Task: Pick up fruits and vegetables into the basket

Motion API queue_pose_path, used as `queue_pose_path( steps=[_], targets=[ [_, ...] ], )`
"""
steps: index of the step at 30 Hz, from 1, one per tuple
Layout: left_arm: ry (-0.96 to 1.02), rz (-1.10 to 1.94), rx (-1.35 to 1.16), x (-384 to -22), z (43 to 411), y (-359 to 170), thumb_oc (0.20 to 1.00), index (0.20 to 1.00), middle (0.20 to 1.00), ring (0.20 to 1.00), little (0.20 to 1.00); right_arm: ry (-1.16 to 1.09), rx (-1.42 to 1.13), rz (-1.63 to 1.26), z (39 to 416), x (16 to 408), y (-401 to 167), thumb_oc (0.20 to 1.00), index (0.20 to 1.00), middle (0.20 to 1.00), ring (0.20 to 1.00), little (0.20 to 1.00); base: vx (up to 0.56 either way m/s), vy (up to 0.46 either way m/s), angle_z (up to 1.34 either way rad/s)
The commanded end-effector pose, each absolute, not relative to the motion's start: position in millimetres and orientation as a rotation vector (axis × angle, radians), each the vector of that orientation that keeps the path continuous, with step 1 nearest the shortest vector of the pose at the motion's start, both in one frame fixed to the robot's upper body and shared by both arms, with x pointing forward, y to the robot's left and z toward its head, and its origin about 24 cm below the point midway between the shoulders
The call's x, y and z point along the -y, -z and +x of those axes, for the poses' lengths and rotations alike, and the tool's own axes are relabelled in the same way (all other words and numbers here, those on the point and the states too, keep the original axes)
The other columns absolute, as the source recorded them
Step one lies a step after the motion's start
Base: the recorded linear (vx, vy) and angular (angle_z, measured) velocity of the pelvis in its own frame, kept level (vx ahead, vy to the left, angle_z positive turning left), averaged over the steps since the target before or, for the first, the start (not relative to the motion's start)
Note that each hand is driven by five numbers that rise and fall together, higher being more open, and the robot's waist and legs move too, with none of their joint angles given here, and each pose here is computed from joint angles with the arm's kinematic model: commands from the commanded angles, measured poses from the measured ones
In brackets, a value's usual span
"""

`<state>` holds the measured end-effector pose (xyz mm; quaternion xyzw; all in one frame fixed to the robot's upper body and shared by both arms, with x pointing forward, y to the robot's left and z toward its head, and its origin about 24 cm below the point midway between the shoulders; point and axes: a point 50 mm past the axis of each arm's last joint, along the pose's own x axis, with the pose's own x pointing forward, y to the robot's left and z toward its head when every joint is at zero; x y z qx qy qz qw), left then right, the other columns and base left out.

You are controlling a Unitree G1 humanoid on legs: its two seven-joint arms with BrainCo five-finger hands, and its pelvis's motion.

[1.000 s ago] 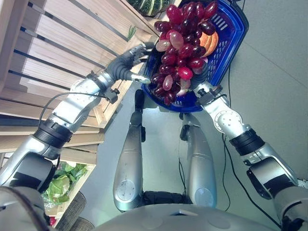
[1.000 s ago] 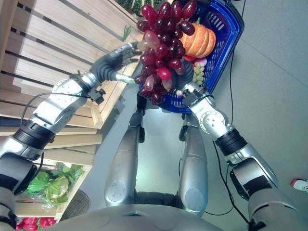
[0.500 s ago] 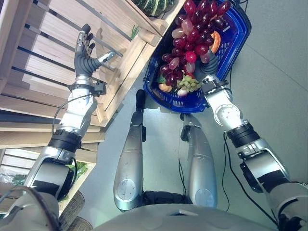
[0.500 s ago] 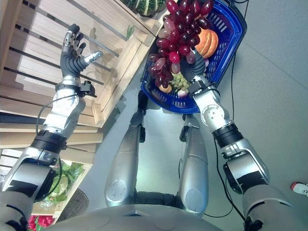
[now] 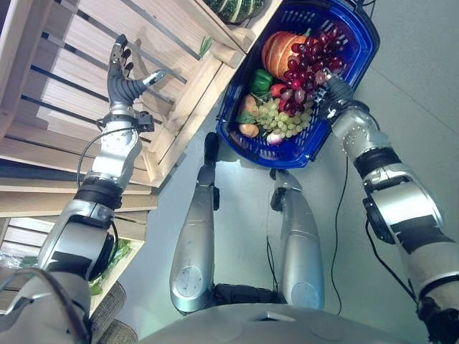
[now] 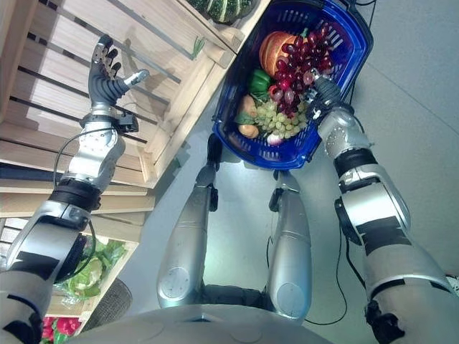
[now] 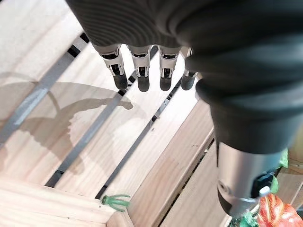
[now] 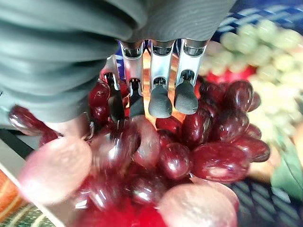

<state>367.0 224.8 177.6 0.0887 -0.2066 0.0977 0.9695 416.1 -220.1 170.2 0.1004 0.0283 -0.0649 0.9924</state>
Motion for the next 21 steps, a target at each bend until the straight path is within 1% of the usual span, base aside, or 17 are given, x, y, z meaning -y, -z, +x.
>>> queue_pose_path(
  steps=[1, 2, 3, 4, 5, 13, 21],
  targets=[
    [-0.174, 0.086, 0.492, -209.4, 368.2, -186.6, 1.000, 1.000, 1.000, 1.000, 1.000, 0.231, 0.002, 0.063, 417.7, 234.8, -198.9, 0.200, 0.200, 0.200, 0.200, 0.200, 0.00, 0.000, 0.00],
    [-0.169, 0.081, 0.496, -208.5, 367.7, -187.1, 1.000, 1.000, 1.000, 1.000, 1.000, 0.273, -0.018, 0.014, 417.5, 239.8, -201.6, 0.253, 0.253, 0.253, 0.253, 0.253, 0.00, 0.000, 0.00],
    [-0.168, 0.079, 0.498, -207.9, 367.6, -187.2, 1.000, 1.000, 1.000, 1.000, 1.000, 0.288, -0.026, 0.001, 417.6, 240.8, -202.7, 0.366, 0.366, 0.366, 0.366, 0.366, 0.00, 0.000, 0.00],
    [-0.163, 0.076, 0.501, -206.4, 367.1, -186.9, 1.000, 1.000, 1.000, 1.000, 1.000, 0.320, -0.044, -0.021, 417.4, 243.4, -203.7, 0.796, 0.796, 0.796, 0.796, 0.796, 0.00, -0.001, 0.05],
    [-0.155, 0.077, 0.503, -203.8, 366.1, -185.7, 1.000, 1.000, 1.000, 1.000, 1.000, 0.355, -0.074, -0.062, 416.5, 248.9, -204.6, 1.000, 1.000, 1.000, 1.000, 1.000, 0.00, 0.000, 0.06],
    [-0.136, 0.069, 0.490, -197.2, 362.6, -177.0, 1.000, 1.000, 1.000, 1.000, 1.000, 0.453, -0.137, -0.113, 415.1, 257.1, -211.6, 1.000, 1.000, 1.000, 1.000, 1.000, 0.00, 0.005, 0.05],
    [-0.157, 0.069, 0.446, -203.0, 359.1, -163.4, 1.000, 1.000, 1.000, 1.000, 1.000, 0.487, -0.128, -0.102, 412.9, 261.0, -203.0, 1.000, 1.000, 1.000, 1.000, 1.000, -0.01, 0.014, 0.00]
  ],
)
